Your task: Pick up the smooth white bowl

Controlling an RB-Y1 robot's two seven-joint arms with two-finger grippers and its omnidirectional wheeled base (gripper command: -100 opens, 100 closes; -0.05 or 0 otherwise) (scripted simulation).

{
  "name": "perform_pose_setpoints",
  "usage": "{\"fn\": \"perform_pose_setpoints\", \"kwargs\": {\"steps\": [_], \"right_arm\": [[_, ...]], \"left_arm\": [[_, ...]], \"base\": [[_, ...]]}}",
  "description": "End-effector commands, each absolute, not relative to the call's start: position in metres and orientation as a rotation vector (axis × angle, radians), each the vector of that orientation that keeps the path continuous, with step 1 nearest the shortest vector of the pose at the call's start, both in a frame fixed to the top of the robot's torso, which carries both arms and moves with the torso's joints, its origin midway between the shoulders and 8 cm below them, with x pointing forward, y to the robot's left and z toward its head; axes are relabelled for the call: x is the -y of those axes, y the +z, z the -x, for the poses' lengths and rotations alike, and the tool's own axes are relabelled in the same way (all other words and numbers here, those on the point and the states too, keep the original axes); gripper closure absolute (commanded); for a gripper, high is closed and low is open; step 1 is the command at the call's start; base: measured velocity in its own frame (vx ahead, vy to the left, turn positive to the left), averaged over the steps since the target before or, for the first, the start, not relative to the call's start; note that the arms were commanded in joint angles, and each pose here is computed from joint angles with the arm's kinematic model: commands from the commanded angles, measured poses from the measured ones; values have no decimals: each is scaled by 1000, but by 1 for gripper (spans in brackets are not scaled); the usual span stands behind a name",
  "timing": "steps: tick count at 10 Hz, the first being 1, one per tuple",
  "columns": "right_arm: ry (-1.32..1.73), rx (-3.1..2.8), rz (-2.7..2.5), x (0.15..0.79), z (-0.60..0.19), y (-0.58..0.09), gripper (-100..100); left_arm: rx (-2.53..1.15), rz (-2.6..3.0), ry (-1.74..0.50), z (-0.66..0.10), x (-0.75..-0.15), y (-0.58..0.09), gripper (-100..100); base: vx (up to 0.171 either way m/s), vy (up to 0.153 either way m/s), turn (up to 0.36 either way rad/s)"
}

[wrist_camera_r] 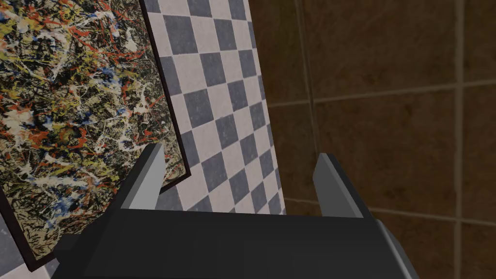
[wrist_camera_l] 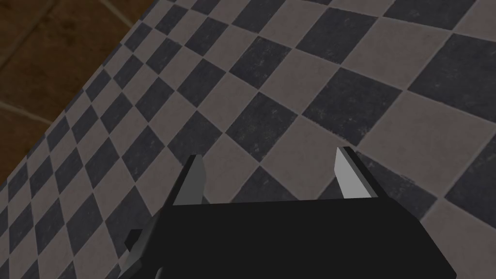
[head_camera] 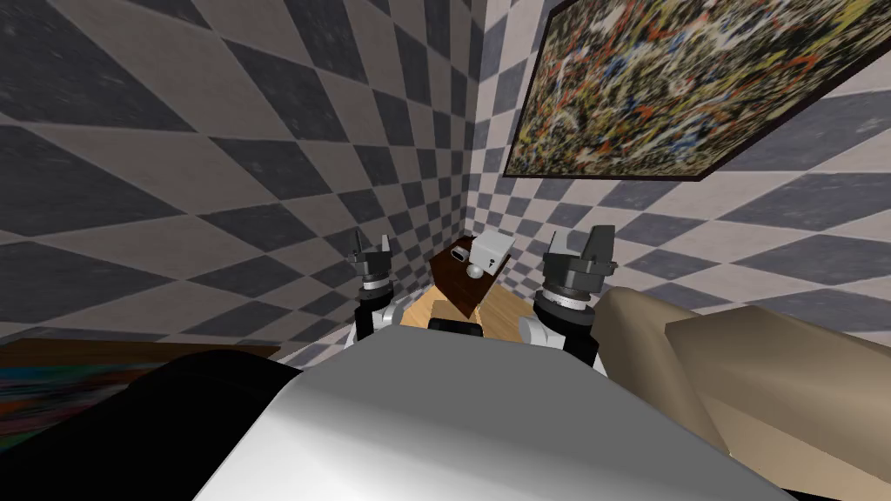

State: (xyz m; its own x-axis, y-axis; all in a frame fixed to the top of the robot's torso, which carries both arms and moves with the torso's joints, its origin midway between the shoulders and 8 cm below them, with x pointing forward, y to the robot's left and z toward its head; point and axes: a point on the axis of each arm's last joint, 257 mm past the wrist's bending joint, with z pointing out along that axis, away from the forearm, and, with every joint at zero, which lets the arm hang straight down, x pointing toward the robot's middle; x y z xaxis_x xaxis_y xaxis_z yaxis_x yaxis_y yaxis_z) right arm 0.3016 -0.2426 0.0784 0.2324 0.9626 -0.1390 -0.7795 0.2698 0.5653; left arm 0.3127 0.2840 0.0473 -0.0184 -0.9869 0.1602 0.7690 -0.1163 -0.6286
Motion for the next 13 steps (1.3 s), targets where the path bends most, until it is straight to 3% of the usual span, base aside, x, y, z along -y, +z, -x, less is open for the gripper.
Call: {"fn": "perform_pose_setpoints", "kwargs": {"steps": [1,13], "right_arm": [[1225,-559,-397,238,-305,73,-100],[664,-1120,-126,226,-373,-65,-100]], "left_arm": [[-429,663,-1572,-313,-284,47,0],[-429,663,-1572,-313,-284,47,0]], "base": [[-21,5,66],[-94,34,194]]}}
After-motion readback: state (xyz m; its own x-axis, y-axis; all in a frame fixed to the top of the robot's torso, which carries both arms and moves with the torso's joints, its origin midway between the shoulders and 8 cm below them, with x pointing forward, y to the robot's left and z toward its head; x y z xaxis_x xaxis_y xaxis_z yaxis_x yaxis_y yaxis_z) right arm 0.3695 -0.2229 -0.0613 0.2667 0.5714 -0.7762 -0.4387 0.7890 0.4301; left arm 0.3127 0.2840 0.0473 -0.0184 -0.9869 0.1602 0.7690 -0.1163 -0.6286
